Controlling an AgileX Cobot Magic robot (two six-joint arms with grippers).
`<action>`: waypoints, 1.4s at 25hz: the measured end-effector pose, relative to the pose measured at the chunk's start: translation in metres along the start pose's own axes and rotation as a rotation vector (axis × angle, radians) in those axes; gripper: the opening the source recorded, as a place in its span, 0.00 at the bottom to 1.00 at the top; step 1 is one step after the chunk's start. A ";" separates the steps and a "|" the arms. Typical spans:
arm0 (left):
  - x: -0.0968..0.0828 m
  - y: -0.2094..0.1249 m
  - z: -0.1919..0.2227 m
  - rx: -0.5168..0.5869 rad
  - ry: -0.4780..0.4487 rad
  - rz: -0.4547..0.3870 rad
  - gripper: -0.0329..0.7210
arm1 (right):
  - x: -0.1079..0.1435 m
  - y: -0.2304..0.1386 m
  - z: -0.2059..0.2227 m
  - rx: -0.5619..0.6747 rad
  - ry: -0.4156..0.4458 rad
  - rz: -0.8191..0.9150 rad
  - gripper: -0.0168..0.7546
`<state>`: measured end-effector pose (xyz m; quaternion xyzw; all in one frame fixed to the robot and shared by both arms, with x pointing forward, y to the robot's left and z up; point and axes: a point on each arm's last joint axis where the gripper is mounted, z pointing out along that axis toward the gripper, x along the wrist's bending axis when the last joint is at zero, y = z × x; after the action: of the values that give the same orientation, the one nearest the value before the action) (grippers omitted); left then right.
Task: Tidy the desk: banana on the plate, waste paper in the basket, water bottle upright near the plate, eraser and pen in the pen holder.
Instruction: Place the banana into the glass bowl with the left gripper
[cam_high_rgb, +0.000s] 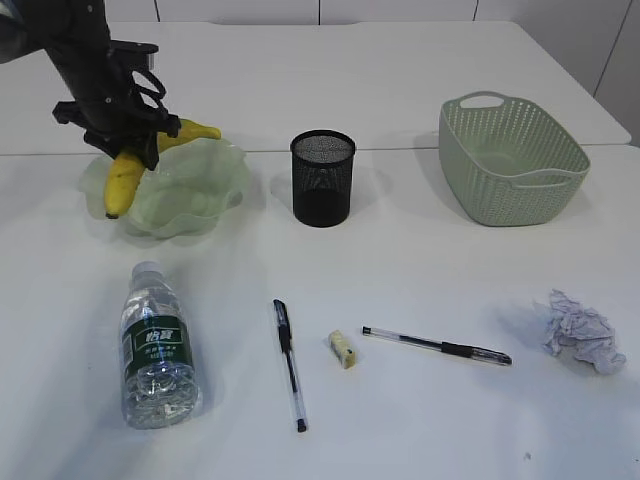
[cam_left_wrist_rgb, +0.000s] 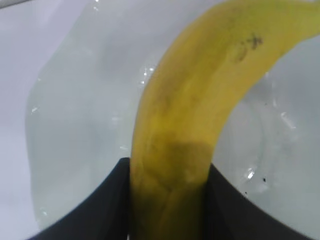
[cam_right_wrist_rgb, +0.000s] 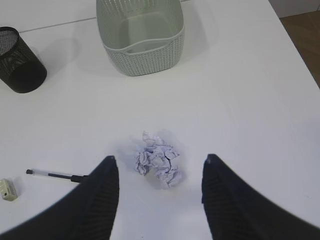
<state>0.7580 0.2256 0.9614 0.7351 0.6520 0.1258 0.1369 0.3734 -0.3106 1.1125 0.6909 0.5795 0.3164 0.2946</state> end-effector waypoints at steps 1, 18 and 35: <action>0.001 0.000 0.000 0.000 -0.004 -0.004 0.38 | 0.000 0.000 0.000 0.000 0.000 0.000 0.54; 0.002 -0.002 0.008 0.017 -0.038 -0.031 0.38 | 0.000 0.000 0.000 0.000 0.001 0.001 0.54; 0.001 -0.002 0.008 0.018 -0.041 -0.030 0.40 | 0.001 0.000 0.000 0.001 0.006 0.005 0.54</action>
<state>0.7589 0.2269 0.9532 0.7288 0.6612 0.1028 0.1452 0.3734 -0.3101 1.1125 0.6916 0.5785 0.3189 0.2919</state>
